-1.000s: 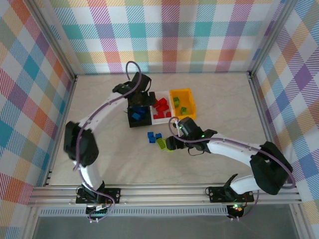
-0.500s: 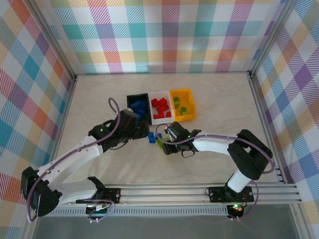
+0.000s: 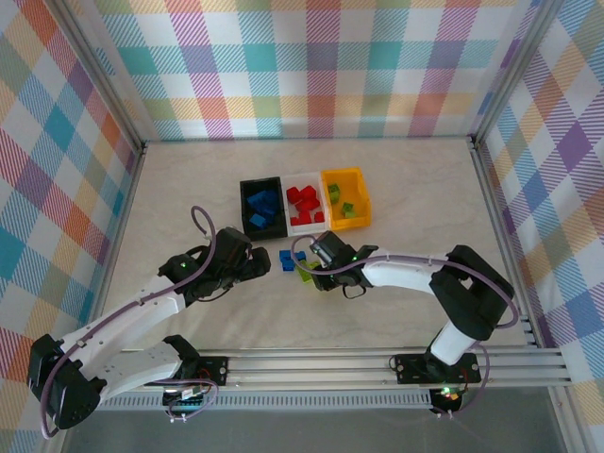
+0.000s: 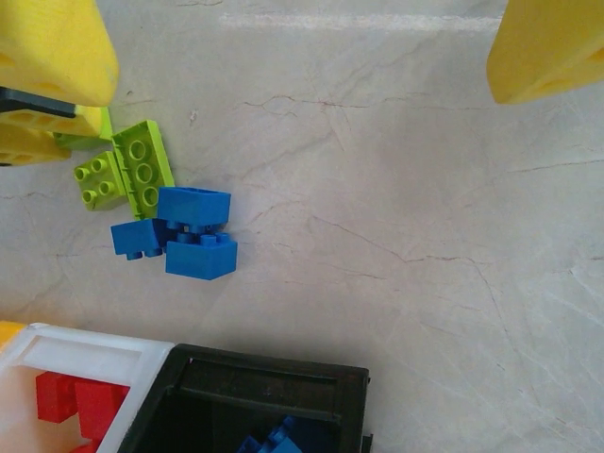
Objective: Sort the legos into containers by color
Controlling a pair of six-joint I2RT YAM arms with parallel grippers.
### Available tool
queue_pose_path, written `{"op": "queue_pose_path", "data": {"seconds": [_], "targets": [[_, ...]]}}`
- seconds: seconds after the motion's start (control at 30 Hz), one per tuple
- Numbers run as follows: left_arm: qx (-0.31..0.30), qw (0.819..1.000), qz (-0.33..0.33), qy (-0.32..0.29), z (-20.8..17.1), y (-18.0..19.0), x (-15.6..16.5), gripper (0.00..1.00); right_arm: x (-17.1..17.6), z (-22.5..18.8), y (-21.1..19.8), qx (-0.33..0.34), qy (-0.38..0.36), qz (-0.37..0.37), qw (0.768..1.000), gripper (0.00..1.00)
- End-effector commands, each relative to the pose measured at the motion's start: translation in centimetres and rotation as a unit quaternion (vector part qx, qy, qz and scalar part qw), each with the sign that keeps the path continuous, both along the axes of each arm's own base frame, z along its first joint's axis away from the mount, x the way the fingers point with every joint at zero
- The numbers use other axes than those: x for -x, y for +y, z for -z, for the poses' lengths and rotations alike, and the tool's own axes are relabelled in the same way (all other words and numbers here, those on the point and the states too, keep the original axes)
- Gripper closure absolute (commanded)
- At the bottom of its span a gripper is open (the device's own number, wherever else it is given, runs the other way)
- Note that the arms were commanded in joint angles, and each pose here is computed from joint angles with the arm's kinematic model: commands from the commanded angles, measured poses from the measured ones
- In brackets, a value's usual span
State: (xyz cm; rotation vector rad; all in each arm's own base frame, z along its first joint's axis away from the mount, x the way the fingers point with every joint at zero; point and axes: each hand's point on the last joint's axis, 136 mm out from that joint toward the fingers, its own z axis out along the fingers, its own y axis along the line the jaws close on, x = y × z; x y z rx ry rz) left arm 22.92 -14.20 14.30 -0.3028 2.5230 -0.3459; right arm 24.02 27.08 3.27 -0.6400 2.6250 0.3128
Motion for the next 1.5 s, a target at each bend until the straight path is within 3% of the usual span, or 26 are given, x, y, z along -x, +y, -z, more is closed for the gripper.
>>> {"op": "queue_pose_path", "data": {"seconds": [0.0,0.17,0.4,0.6,0.73,0.83,0.9,1.0,1.17,1.47], "targets": [[-0.004,1.000,0.013,-0.003,-0.1,-0.5,-0.2,0.00,0.0,-1.8,-1.6,0.009,-0.023,0.009,1.000,0.68],[-0.011,1.000,0.024,0.012,0.8,-1.0,-0.2,0.00,-1.9,-6.2,-2.5,-0.028,-0.063,0.030,0.997,0.68],[-0.012,0.999,0.035,0.036,2.3,-1.6,0.0,0.00,-11.4,-11.6,-4.6,-0.060,-0.117,0.093,0.987,0.67],[-0.009,0.998,0.035,0.052,3.4,-1.8,0.4,0.00,-19.6,-11.1,-5.4,-0.046,-0.112,0.143,0.982,0.66],[-0.008,0.998,0.037,0.055,3.7,-2.1,0.2,0.00,-22.5,-10.0,-5.0,-0.052,-0.089,0.164,0.981,0.64],[-0.012,0.997,0.045,0.059,4.1,-2.6,-0.3,0.00,-23.6,-10.0,-4.5,-0.066,-0.081,0.173,0.979,0.50],[-0.009,0.997,0.054,0.062,4.2,-3.4,-0.7,0.00,-23.8,-11.2,-4.1,-0.081,-0.091,0.170,0.978,0.41],[-0.008,0.996,0.063,0.062,4.5,-4.4,-1.6,0.00,-23.4,-13.2,-3.8,-0.098,-0.102,0.161,0.977,0.36],[-0.013,0.995,0.075,0.071,5.4,-6.3,-3.5,0.07,-19.9,-15.4,-3.6,-0.126,-0.118,0.135,0.976,0.36],[-0.023,0.990,0.101,0.095,8.6,-9.8,-6.5,0.25,-12.3,-14.0,-5.1,-0.143,-0.113,0.118,0.976,0.35]]}}
